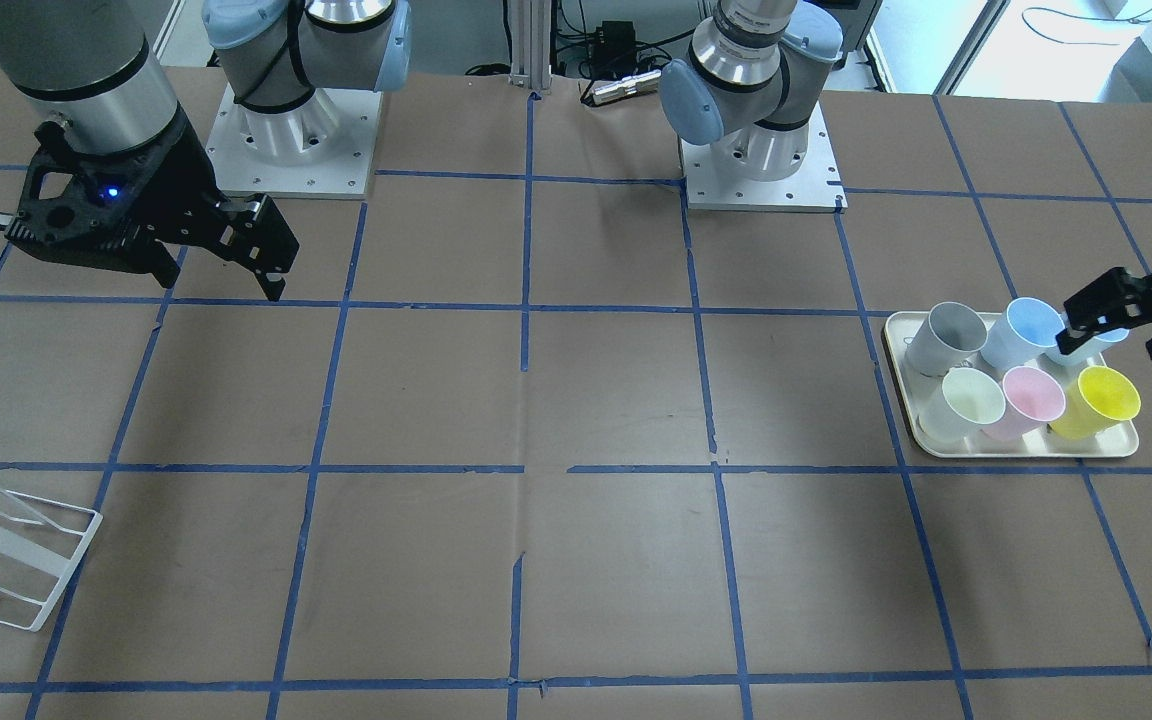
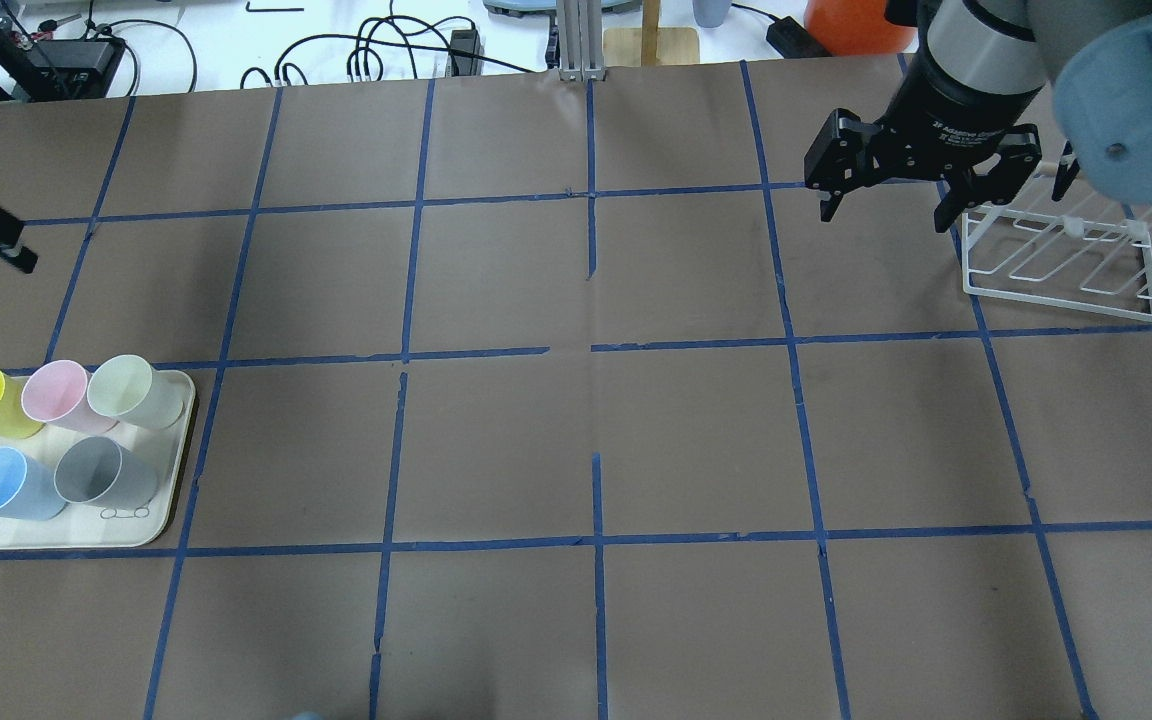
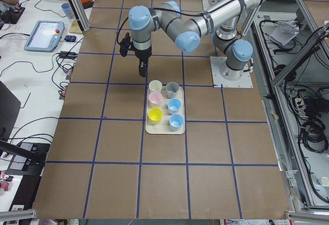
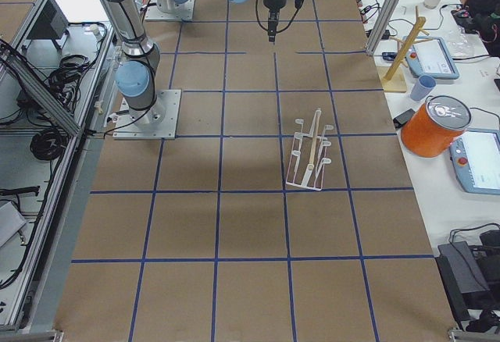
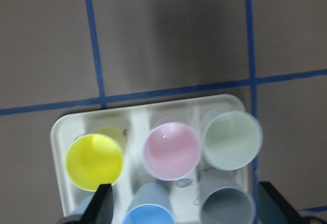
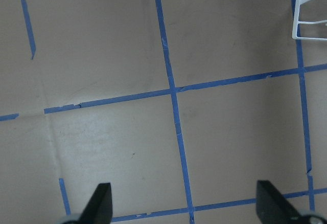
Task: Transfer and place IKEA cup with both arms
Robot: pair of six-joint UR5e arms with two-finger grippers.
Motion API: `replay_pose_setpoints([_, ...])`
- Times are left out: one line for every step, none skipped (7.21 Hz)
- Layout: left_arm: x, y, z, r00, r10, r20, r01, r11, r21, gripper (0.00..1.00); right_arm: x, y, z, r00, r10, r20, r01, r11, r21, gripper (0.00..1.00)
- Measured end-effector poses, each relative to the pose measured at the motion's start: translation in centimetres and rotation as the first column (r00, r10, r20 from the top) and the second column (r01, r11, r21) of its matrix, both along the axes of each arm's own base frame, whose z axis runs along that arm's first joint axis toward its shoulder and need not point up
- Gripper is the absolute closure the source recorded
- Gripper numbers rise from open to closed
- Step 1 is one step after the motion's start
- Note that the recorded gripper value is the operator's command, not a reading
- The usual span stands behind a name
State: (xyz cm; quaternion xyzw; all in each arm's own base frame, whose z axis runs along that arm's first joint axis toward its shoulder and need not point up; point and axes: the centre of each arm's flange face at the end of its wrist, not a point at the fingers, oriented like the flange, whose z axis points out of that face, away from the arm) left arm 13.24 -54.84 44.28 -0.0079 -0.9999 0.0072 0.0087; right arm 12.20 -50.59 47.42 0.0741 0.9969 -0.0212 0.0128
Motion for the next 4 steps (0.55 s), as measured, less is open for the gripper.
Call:
replay_pose_setpoints([-7.5,-0.5,1.6,0.999,0.051,0.003,-0.051,0.999,-0.019,0.00,0.0,0.0,0.1,1.000,-0.001,0.000,0.001,1.000,-0.002,0.00])
replay_pose_setpoints([-14.3,0.0,2.9,0.998,0.068,0.001,-0.068,0.997,-0.037,0.00,0.0,0.0,0.2,1.000,-0.002,0.001,0.002,1.000,-0.003,0.00])
replay_pose_setpoints([-19.5,1.2,3.7,0.999,0.045,0.001,-0.045,0.998,-0.049,0.00,0.0,0.0,0.2,1.000,-0.001,0.001,0.001,1.000,-0.004,0.00])
replay_pose_setpoints([-22.9,2.5,4.3,1.000,0.010,0.004,-0.009,0.998,-0.057,0.00,0.0,0.0,0.2,1.000,0.001,0.001,-0.001,1.000,-0.003,0.00])
